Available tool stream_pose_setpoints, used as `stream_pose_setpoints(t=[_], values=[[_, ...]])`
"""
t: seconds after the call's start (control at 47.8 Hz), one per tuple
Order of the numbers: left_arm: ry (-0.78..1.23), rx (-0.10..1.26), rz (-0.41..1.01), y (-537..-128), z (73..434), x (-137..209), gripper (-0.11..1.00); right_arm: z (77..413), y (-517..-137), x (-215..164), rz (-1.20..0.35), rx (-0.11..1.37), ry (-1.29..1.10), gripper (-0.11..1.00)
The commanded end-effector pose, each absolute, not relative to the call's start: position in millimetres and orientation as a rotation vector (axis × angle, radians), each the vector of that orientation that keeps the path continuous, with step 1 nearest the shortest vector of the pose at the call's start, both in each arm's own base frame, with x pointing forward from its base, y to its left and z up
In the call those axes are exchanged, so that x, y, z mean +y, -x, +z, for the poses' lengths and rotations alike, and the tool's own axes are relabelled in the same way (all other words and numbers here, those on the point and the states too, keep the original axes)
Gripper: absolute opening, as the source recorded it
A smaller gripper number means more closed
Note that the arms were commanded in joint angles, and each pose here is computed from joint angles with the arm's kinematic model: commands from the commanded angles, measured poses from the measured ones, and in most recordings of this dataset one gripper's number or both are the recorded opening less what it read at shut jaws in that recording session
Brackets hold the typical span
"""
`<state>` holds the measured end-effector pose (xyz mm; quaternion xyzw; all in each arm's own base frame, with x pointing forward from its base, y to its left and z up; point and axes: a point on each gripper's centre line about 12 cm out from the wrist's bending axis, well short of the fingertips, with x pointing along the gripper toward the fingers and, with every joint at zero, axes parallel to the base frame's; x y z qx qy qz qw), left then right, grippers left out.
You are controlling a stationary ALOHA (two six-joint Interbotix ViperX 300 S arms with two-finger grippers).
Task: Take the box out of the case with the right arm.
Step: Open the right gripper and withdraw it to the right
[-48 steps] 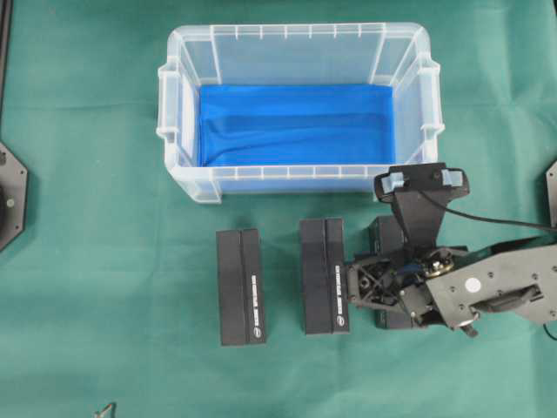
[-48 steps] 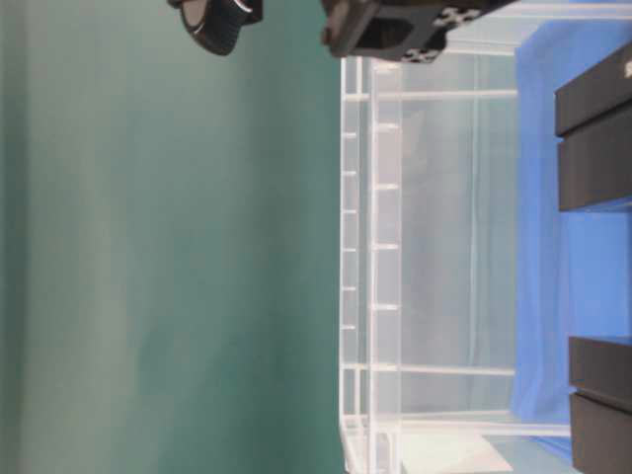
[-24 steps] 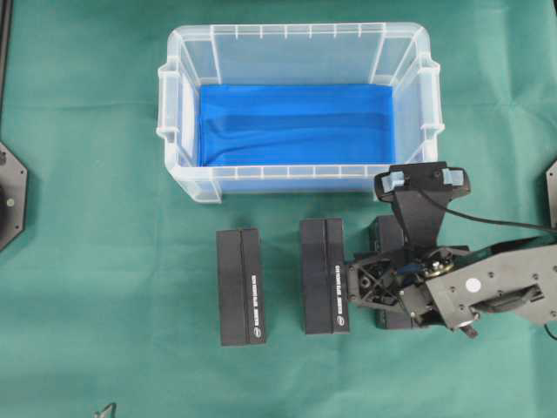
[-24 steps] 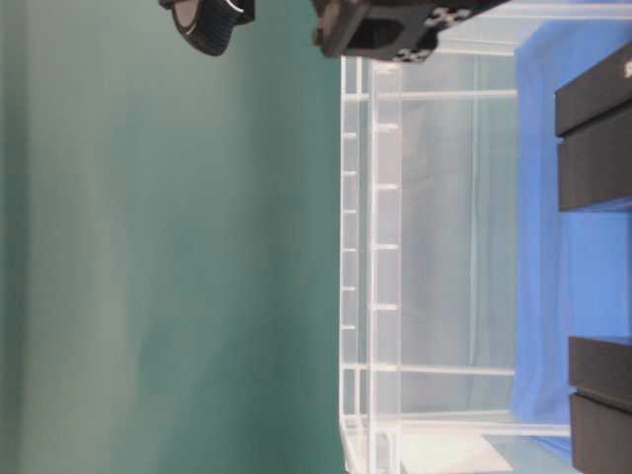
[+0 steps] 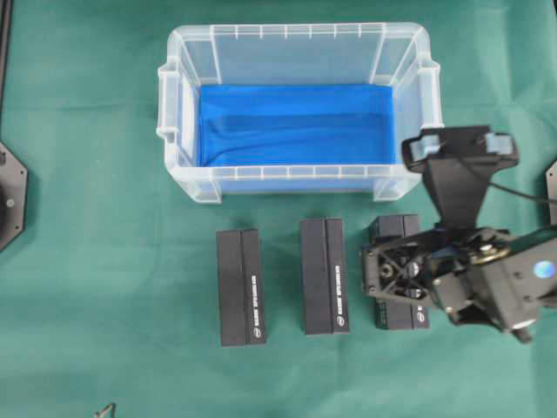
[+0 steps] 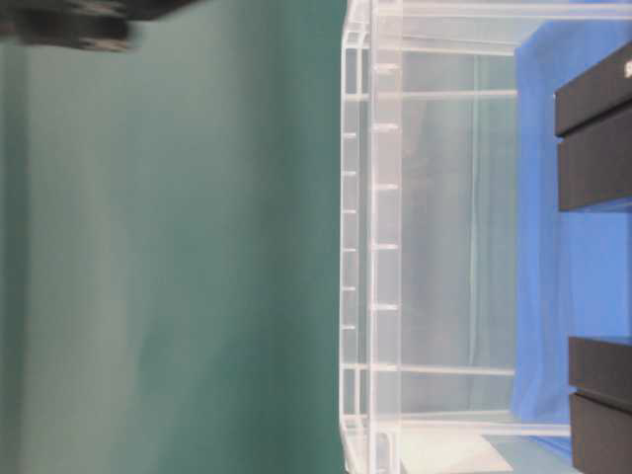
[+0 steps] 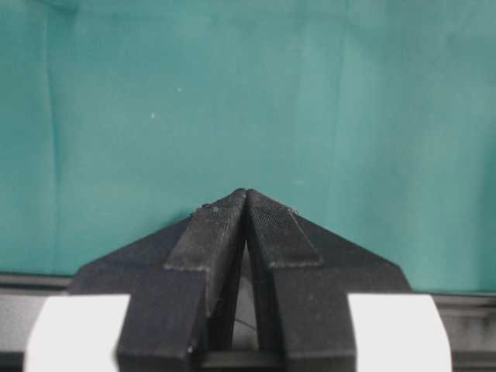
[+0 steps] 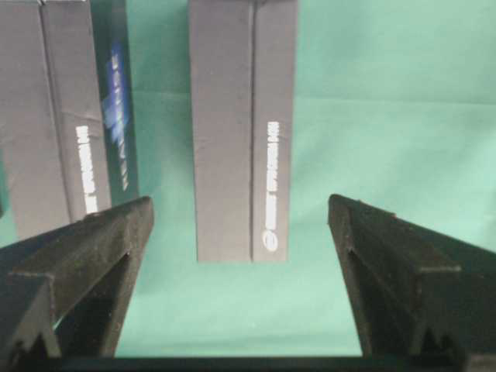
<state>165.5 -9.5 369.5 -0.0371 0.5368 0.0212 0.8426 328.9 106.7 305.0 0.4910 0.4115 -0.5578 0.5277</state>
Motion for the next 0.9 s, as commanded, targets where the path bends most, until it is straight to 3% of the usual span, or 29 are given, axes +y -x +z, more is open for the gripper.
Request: stream_pose_setpoints(t=[0.0, 0.669, 0.878], values=[[0.08, 1.106, 0.045, -167, 379, -9, 0.0, 339, -324, 103, -1.307, 0.963, -1.197, 0.88], [0.079, 1.107, 0.046, -167, 378, -9, 0.0, 348, -323, 101, -1.314, 0.963, -1.193, 0.87], [0.079, 1.107, 0.046, -167, 378, -9, 0.0, 344, -304, 100, -1.318, 0.976, -1.187, 0.86]])
